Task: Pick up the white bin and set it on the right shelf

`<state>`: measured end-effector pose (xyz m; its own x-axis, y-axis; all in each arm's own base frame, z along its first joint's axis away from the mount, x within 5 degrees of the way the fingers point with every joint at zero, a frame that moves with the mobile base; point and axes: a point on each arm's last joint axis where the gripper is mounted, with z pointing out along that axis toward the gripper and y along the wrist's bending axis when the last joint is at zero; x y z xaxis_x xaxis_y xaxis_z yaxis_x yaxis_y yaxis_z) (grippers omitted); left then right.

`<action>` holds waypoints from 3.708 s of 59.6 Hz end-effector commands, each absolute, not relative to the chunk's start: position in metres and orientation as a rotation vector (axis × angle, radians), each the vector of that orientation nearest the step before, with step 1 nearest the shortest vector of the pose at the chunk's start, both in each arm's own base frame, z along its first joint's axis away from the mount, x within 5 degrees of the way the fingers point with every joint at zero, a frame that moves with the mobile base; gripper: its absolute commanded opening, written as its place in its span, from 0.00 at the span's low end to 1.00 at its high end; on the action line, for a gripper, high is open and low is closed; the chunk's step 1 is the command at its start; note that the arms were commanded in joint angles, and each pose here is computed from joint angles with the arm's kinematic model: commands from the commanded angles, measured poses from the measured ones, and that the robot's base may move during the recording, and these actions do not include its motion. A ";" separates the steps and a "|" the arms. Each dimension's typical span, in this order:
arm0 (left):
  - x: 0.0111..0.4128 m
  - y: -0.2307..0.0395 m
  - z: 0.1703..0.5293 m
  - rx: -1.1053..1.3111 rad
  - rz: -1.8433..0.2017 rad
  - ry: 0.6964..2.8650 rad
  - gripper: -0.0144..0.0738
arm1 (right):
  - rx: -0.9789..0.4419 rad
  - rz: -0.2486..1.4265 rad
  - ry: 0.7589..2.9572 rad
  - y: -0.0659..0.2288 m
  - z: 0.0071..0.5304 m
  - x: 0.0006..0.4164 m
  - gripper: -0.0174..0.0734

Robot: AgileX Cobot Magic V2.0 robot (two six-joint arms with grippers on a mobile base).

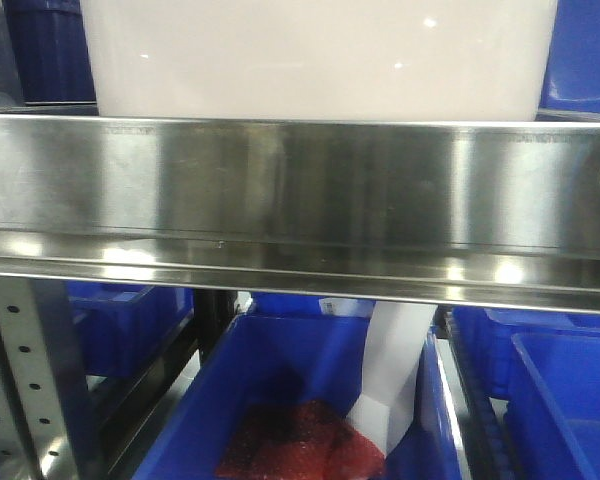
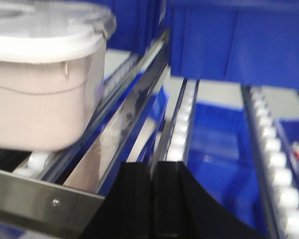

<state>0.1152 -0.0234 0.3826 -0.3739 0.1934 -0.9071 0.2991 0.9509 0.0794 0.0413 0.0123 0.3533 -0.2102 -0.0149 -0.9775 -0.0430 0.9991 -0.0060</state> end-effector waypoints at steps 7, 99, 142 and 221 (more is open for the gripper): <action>0.088 -0.018 0.359 0.220 -0.109 1.689 0.03 | 0.003 -0.020 1.543 0.011 0.342 0.022 0.27; 0.048 -0.003 0.236 0.057 -0.026 1.451 0.03 | 0.018 -0.037 1.467 0.010 0.337 0.018 0.27; 0.056 -0.002 0.204 0.044 -0.017 1.470 0.03 | 0.017 -0.036 1.472 0.010 0.337 0.018 0.27; 0.056 -0.002 0.204 0.044 -0.017 1.470 0.03 | 0.043 0.006 1.422 -0.002 0.212 0.056 0.27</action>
<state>0.0568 -0.0031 0.1979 0.0039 0.0319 -0.9995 0.0496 0.9983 0.0321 0.0596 -0.0017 0.2032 0.0355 0.0431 -0.9984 0.0267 0.9987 0.0440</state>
